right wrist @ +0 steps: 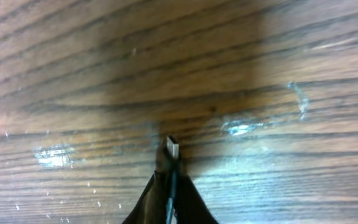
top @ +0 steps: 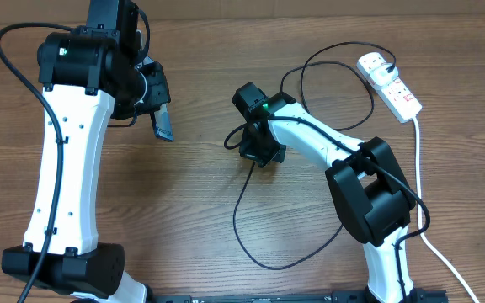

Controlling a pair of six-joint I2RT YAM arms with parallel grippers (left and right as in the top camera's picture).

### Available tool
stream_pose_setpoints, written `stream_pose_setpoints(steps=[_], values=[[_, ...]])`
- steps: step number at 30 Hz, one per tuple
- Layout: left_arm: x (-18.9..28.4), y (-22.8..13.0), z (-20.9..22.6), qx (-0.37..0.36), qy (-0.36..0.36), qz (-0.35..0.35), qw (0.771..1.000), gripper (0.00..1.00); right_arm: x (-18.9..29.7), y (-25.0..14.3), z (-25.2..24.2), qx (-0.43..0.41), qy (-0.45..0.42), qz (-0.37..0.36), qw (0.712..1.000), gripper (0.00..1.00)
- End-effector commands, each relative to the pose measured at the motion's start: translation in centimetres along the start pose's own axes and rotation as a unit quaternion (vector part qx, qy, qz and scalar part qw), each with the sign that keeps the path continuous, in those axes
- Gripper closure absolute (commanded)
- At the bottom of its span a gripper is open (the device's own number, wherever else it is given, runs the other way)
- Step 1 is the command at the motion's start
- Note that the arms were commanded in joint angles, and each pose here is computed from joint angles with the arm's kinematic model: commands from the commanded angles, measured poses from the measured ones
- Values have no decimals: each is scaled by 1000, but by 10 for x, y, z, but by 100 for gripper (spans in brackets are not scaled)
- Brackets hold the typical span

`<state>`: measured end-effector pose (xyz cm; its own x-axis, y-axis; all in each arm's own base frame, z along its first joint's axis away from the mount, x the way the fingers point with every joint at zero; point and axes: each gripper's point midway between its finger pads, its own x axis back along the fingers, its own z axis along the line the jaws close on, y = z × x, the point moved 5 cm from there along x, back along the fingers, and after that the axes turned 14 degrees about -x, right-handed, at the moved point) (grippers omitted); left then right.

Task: Plug charger to phone and switch on socket
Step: 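Lower and close the right gripper on the USB-C plug, then lift the plug with the right gripper toward the phone's bottom edge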

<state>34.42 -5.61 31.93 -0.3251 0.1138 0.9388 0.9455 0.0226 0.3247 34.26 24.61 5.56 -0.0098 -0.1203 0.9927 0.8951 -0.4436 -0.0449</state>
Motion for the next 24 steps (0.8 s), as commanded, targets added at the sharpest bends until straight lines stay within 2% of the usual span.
stream_pose_setpoints(steps=[1,2,5,11,12,13,15,21,24], values=[[2,0,-5,-5,-8,-5,1000,96,8,3,7,14,17,2,1000,73],[2,0,-5,-5,-8,-5,1000,96,8,4,6,13,16,3,1000,65],[2,0,-5,-5,-8,-5,1000,96,7,3,5,12,14,4,1000,53],[2,0,-5,-5,-8,-5,1000,96,3,1,0,-8,0,7,1000,52],[2,0,-5,-5,-8,-5,1000,96,1,0,-2,-10,-1,8,1000,55],[2,0,-5,-5,-8,-5,1000,96,-1,0,-3,-10,-3,9,1000,62],[2,0,-5,-5,-8,-5,1000,96,-4,-1,-5,-12,-5,11,1000,67],[2,0,-5,-6,-8,-5,1000,96,-7,-1,-4,-11,0,10,1000,78],[2,0,-5,-5,-8,-5,1000,96,-7,-1,-5,-14,-1,10,1000,79]])
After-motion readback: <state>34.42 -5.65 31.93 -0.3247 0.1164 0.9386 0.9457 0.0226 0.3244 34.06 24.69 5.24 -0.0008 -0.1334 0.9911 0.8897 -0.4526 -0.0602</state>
